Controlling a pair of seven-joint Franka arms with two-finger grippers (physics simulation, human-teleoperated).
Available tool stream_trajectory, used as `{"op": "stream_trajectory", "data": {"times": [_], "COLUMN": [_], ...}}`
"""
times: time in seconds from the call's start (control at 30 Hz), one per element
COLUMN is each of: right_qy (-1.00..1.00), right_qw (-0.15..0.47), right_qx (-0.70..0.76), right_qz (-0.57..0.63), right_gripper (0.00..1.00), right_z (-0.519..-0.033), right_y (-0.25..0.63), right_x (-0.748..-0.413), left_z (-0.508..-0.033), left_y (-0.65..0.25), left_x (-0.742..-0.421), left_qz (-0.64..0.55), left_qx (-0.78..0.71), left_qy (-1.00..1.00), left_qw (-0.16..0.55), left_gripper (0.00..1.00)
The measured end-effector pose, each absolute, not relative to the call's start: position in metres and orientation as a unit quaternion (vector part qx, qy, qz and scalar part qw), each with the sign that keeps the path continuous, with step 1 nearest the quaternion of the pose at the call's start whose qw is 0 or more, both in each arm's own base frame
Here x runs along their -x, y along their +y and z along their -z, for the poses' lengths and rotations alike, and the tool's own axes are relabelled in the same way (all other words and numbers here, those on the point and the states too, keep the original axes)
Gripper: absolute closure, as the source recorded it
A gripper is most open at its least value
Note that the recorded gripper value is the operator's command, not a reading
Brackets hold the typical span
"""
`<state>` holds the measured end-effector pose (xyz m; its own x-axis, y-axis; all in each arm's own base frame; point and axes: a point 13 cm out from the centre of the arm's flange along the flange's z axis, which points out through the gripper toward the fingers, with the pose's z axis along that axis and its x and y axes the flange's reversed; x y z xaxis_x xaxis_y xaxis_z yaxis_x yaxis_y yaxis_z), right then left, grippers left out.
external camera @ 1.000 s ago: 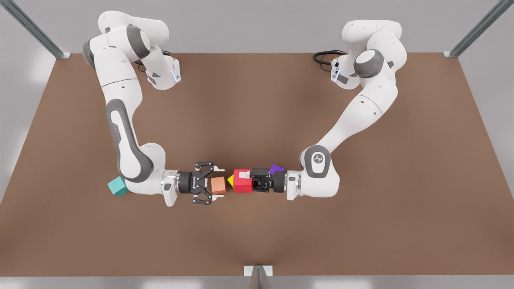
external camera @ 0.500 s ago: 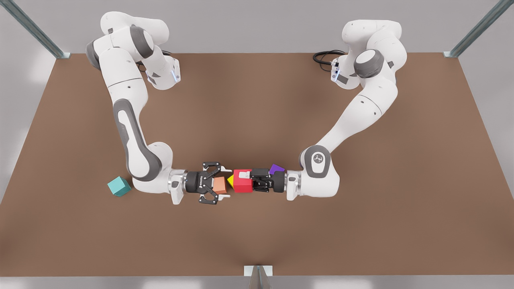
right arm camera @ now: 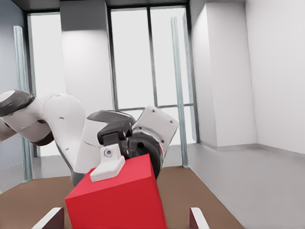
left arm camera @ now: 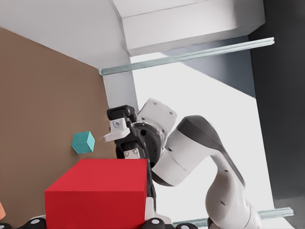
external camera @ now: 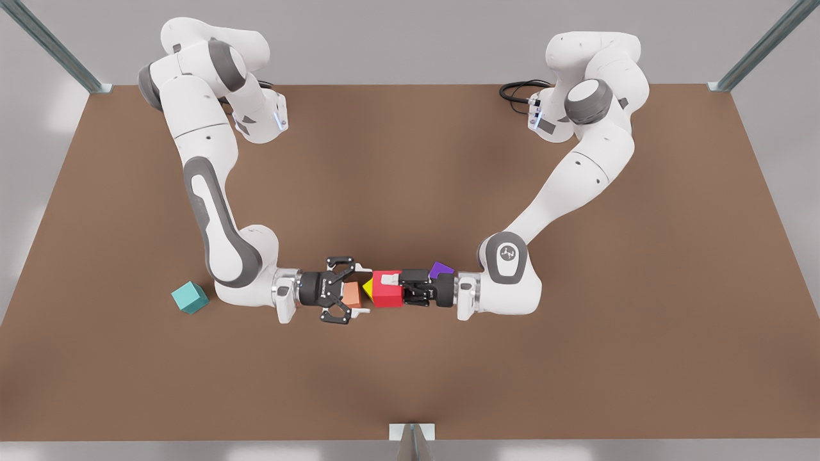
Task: Pick up red wooden cube and pass to hand red wooden cube and place in blue wooden cube
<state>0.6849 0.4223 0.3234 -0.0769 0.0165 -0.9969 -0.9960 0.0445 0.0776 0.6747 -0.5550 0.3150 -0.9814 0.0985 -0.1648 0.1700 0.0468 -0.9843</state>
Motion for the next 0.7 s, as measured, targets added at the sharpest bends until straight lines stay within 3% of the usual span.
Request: {"op": "stream_trajectory", "data": {"times": [0.7], "right_qy": [0.523], "right_qw": [0.488], "right_qx": [0.465], "right_qz": [-0.522], "right_gripper": [0.0], "right_z": [-0.323], "right_y": [0.451], "right_x": [-0.667], "left_z": [-0.312], "left_y": [-0.556], "left_x": [-0.674], "left_qz": [0.684], "left_qx": [-0.089], "left_qy": [0.724], "left_qw": [0.022], "left_gripper": [0.3]}}
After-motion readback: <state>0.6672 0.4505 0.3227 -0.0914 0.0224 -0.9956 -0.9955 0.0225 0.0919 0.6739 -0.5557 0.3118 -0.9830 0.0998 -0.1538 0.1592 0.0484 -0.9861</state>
